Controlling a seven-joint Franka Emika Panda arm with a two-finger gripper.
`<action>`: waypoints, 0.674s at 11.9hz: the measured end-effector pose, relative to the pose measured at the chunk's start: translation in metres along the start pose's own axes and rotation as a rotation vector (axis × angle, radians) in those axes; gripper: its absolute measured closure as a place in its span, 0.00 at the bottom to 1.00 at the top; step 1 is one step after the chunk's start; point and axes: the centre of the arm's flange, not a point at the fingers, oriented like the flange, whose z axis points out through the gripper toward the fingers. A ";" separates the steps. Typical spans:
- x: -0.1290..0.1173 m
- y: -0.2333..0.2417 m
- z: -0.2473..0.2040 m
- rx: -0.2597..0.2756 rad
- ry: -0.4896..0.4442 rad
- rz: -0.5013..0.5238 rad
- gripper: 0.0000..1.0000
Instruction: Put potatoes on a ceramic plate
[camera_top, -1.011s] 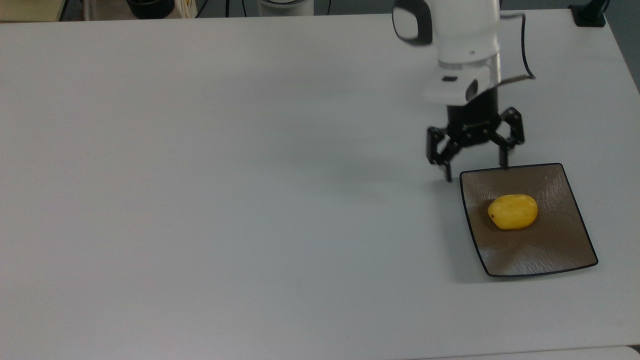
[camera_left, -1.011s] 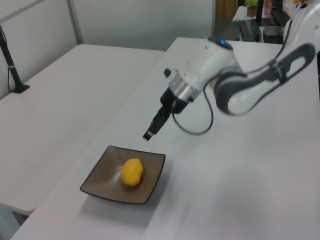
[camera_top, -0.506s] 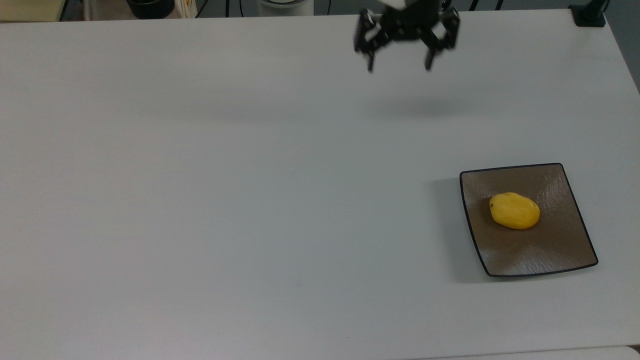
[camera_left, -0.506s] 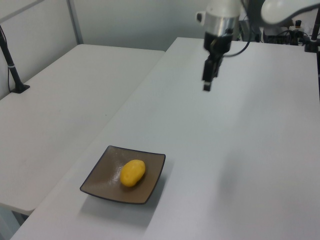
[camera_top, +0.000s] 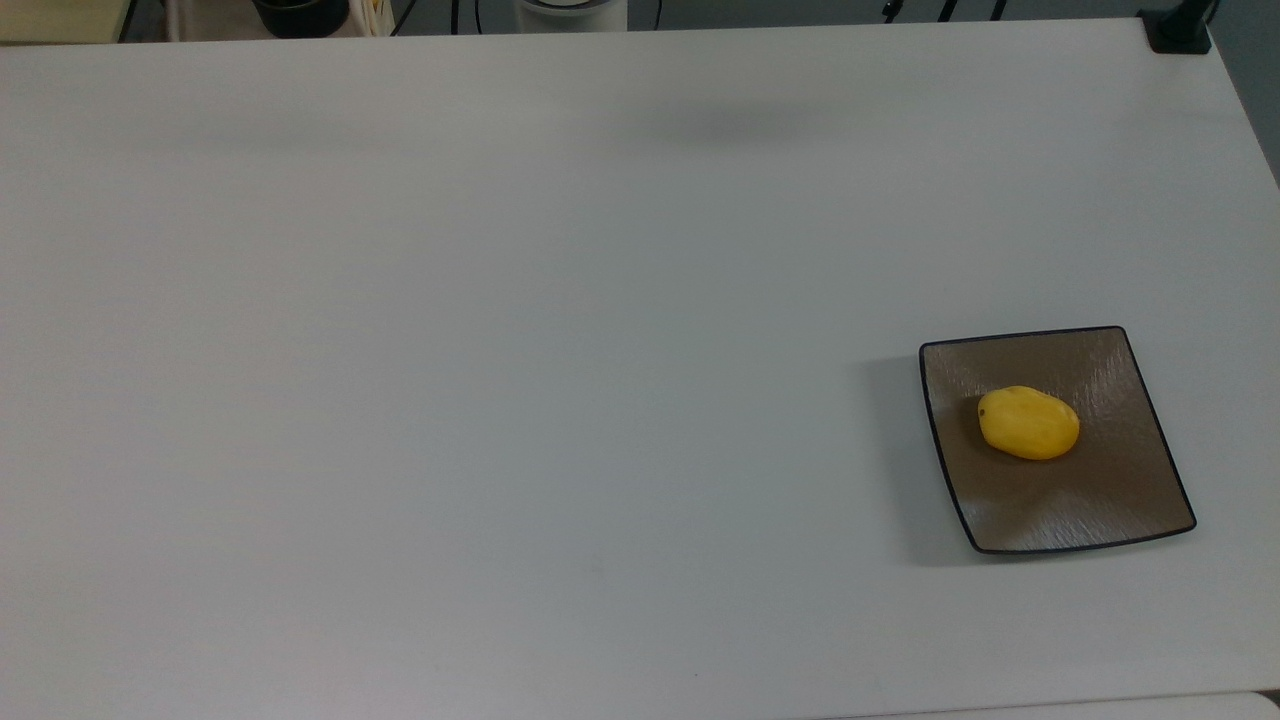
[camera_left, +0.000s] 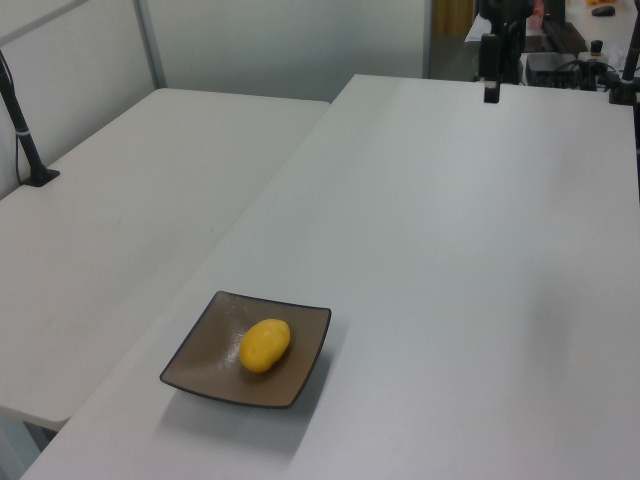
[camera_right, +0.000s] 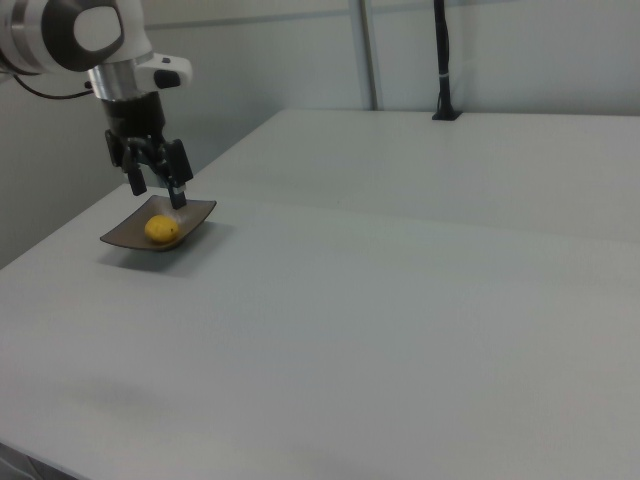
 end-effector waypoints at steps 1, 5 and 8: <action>-0.002 0.010 -0.003 0.016 -0.006 -0.006 0.00; -0.001 0.039 -0.012 0.047 0.026 -0.089 0.00; 0.016 0.052 -0.016 0.052 0.152 -0.164 0.00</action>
